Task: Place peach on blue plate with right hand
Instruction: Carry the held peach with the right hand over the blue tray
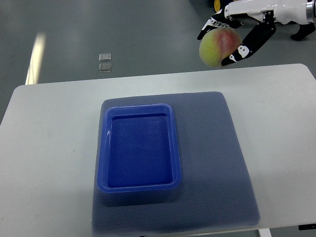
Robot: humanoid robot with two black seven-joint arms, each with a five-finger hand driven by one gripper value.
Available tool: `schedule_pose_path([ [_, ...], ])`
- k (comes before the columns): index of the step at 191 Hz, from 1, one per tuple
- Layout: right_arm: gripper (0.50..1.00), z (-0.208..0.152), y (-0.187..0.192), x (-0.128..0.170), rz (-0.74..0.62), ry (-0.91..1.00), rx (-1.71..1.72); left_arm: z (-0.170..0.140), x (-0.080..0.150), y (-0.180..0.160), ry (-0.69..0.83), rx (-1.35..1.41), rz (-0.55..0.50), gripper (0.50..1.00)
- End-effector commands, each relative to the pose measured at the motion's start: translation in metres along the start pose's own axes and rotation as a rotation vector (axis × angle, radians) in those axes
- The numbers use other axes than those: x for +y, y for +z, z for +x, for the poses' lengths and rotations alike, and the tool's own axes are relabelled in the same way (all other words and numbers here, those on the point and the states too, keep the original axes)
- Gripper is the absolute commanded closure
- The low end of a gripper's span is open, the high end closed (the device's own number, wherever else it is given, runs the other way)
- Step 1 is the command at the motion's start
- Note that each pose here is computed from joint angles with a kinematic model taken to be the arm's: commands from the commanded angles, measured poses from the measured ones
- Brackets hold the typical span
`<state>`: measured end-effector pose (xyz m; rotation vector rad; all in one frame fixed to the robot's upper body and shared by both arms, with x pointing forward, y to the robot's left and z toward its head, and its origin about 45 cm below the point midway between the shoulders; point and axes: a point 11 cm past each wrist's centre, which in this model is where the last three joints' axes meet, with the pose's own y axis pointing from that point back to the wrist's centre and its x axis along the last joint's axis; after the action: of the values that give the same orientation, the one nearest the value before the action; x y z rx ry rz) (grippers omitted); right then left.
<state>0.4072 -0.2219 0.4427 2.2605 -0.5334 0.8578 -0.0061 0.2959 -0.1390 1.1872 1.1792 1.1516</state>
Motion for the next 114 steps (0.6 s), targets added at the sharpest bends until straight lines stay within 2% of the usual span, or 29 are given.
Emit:
schedule_pose_path([
  [1,1.000,-0.007,-0.012,-0.038,0.043,-0.003,-0.013,0.000,0.000,0.000,0.000,0.001,0.000,0.500],
  [22,1.000,-0.024,-0.014,-0.078,0.045,-0.046,-0.030,0.001,0.000,0.000,0.002,0.001,0.000,0.500],
  [32,1.000,-0.024,-0.014,-0.078,0.045,-0.046,-0.030,0.001,0.000,0.000,0.002,0.001,0.000,0.500],
  [33,1.000,-0.037,-0.020,-0.102,0.055,-0.083,-0.032,0.000,0.000,0.000,0.000,0.002,-0.001,0.500],
  [41,1.000,-0.046,-0.024,-0.120,0.057,-0.103,-0.035,0.000,0.000,0.000,0.000,0.002,-0.001,0.500],
  [54,1.000,-0.048,-0.025,-0.124,0.057,-0.106,-0.035,-0.001,0.000,0.000,-0.003,0.001,-0.001,0.500],
  [55,1.000,-0.061,-0.024,-0.144,0.052,-0.127,-0.052,-0.001,0.000,0.000,-0.003,-0.001,0.000,0.500],
  [65,1.000,-0.076,-0.025,-0.163,0.053,-0.152,-0.077,-0.001,0.000,0.000,-0.003,-0.001,0.000,0.500],
  [93,1.000,-0.121,-0.035,-0.201,0.077,-0.223,-0.127,0.000,0.000,0.000,0.000,0.002,-0.001,0.500],
  [103,1.000,-0.121,-0.035,-0.201,0.077,-0.223,-0.127,0.000,0.000,0.000,0.000,0.002,-0.001,0.500],
  [104,1.000,-0.142,-0.036,-0.215,0.080,-0.247,-0.140,-0.001,0.000,0.000,-0.003,0.001,-0.001,0.500],
  [114,1.000,-0.158,-0.036,-0.225,0.072,-0.260,-0.131,-0.001,0.000,0.000,-0.003,0.001,-0.001,0.500],
])
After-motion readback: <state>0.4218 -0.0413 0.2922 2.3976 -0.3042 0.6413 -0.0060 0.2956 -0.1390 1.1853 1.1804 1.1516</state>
